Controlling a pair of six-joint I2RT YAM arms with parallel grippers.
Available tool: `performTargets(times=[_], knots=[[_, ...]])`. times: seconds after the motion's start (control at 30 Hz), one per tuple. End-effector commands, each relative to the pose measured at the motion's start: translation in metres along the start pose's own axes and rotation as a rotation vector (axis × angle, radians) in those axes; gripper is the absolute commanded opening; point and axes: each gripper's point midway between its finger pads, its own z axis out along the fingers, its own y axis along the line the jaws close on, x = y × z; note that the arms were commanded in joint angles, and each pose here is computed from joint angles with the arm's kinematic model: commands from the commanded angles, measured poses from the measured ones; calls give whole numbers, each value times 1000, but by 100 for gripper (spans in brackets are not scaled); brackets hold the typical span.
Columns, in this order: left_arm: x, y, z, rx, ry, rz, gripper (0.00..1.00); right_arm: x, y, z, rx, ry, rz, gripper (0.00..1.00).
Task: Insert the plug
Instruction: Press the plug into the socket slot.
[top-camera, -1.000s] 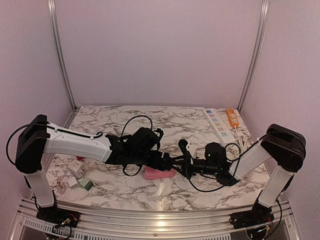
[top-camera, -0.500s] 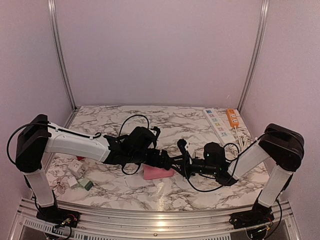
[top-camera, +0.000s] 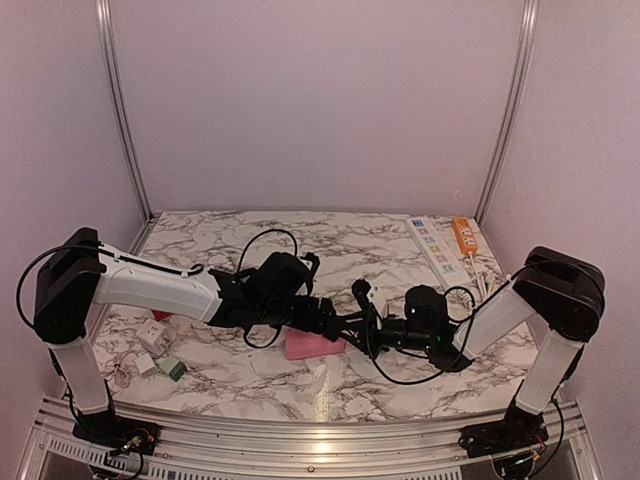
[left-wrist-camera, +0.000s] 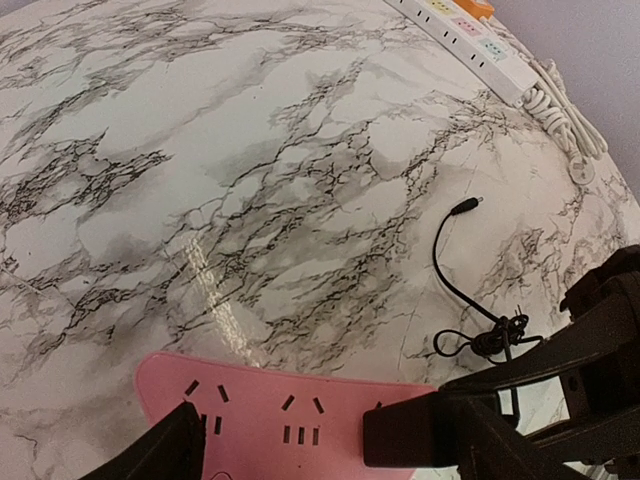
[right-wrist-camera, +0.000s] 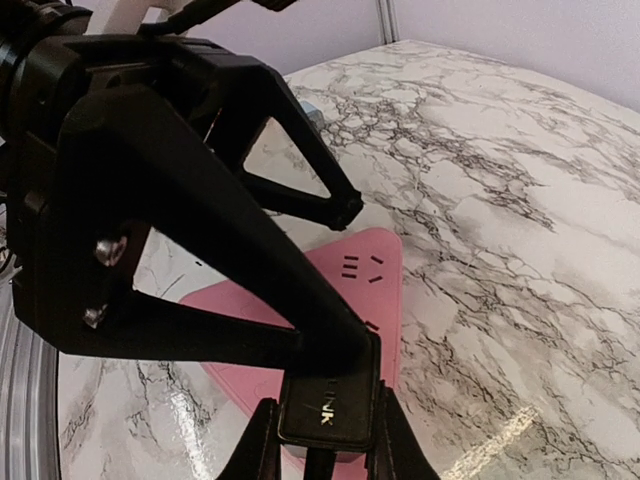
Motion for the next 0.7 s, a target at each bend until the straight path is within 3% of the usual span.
performTargets(times=[0.0, 0.3, 0.67], knots=[[13, 3, 5, 4, 41, -21, 86, 49, 5, 1, -19, 173, 46, 0], [39, 9, 4, 30, 82, -58, 60, 56, 6, 4, -16, 202, 46, 0], [52, 11, 3, 48, 108, -57, 53, 78, 10, 5, -4, 264, 79, 0]])
